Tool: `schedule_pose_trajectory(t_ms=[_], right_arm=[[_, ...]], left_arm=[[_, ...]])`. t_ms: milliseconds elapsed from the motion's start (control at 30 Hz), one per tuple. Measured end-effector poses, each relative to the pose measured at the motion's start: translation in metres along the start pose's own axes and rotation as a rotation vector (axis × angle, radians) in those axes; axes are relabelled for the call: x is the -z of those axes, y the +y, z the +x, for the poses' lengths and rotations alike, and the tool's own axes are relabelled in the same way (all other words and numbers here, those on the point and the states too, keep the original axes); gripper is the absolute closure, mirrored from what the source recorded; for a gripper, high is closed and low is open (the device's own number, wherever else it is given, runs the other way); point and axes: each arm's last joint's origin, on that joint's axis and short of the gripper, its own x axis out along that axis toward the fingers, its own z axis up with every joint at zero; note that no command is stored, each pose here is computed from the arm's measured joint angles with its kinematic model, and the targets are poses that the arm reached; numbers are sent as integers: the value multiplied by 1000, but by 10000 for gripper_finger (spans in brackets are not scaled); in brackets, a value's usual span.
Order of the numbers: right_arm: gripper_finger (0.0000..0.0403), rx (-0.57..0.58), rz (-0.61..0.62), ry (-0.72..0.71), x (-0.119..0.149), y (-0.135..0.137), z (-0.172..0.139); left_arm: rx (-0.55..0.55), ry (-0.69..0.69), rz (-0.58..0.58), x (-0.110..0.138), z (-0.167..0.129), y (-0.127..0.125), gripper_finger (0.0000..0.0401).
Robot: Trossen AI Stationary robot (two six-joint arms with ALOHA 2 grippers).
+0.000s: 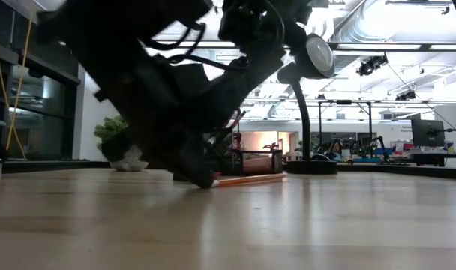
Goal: Pick and place office supplies into organizer
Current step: Put the yellow pencil into the desk organizer
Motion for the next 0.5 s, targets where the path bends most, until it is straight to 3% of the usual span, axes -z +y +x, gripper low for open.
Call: schedule_pose_trajectory(t_ms=[300,500], right_arm=[[263,60,29,-70,3,-5,-49],[263,104,49,-100,7,-10,-73]], left_arm=[[-57,8,42,8,-23,7,401],[-94,-40,87,-5,-45,13,401]])
